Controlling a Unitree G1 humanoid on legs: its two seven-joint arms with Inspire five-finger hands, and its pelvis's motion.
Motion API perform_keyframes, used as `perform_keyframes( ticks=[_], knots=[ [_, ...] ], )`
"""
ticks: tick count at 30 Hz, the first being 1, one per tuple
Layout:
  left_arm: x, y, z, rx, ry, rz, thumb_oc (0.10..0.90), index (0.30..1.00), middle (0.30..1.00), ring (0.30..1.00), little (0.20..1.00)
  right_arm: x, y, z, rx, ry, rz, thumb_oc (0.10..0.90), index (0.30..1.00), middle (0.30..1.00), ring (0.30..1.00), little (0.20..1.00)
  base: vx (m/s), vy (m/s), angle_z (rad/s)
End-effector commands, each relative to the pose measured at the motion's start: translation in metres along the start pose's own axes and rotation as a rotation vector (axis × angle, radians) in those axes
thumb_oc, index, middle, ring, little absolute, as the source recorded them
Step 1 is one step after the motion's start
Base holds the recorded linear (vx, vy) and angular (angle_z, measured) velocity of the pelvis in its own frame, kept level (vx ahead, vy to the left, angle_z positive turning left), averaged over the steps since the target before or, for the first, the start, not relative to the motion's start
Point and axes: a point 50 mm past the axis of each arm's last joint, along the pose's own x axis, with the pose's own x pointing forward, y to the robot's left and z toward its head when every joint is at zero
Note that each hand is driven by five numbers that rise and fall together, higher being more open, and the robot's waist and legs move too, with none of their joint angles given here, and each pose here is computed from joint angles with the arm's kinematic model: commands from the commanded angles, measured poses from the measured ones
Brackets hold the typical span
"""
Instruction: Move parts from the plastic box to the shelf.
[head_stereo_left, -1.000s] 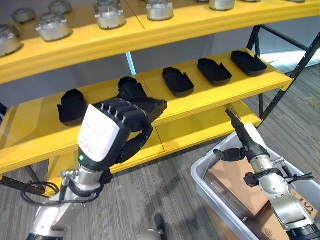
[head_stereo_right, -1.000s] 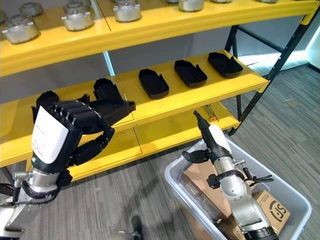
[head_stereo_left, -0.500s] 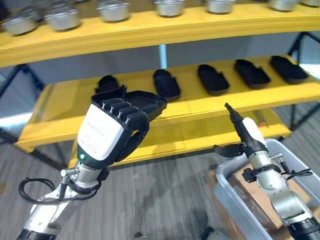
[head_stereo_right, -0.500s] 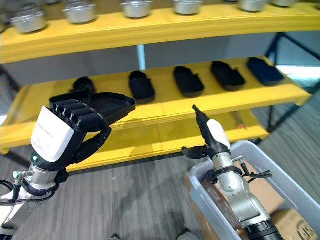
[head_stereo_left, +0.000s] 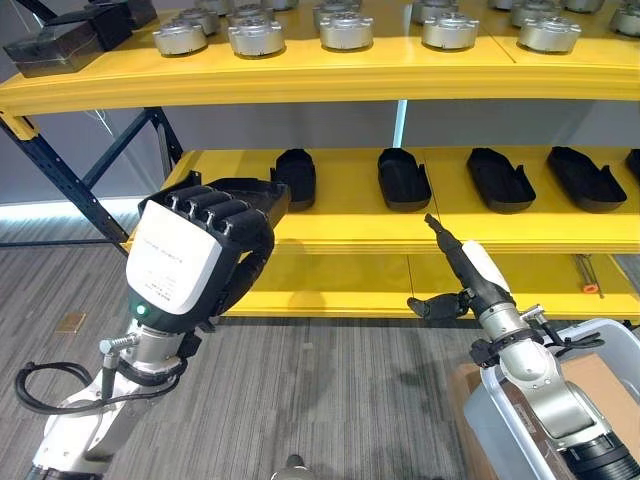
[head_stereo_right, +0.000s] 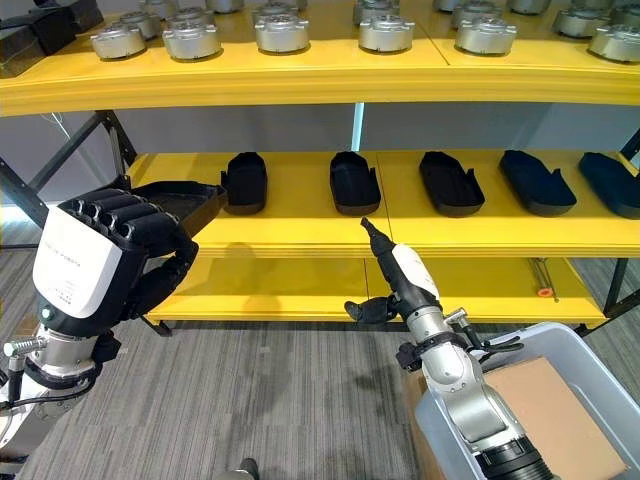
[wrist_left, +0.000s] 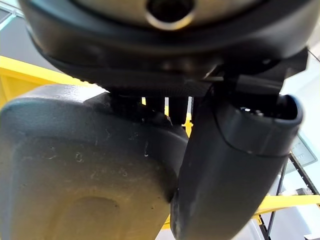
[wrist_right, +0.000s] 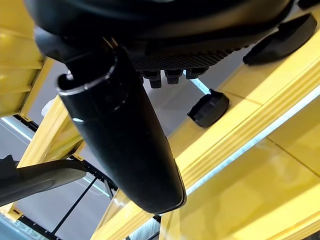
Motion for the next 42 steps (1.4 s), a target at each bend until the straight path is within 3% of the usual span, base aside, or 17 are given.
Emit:
perform_keyframes(
  ticks=[1,11,22,42],
  knots=[
    [0.035,0.046,-0.012,0.072,-0.030,0.299,0.400,0.300,0.300,0.300,0.300,0.022,-0.027,0.058,-0.018,-0.277,-0.134,0.900,1.000,1.000,1.000,1.000,-0.09,0.262,0.21],
    [0.054,0.039,-0.007,0.003,-0.087,0.306,0.400,0.300,0.300,0.300,0.300,0.010,-0.035,0.040,-0.008,-0.223,-0.205,0.900,1.000,1.000,1.000,1.000,0.02,0.208,0.48],
    [0.026,0.037,0.002,-0.022,-0.037,0.301,0.400,0.300,0.300,0.300,0.300,-0.001,-0.032,0.030,-0.021,-0.222,-0.185,0.900,1.000,1.000,1.000,1.000,0.23,-0.010,-0.06],
    [0.024,0.029,0.004,-0.041,0.036,0.308,0.400,0.300,0.300,0.300,0.300,-0.009,-0.035,0.023,-0.008,-0.204,-0.116,0.900,1.000,1.000,1.000,1.000,0.19,-0.057,0.10]
  ],
)
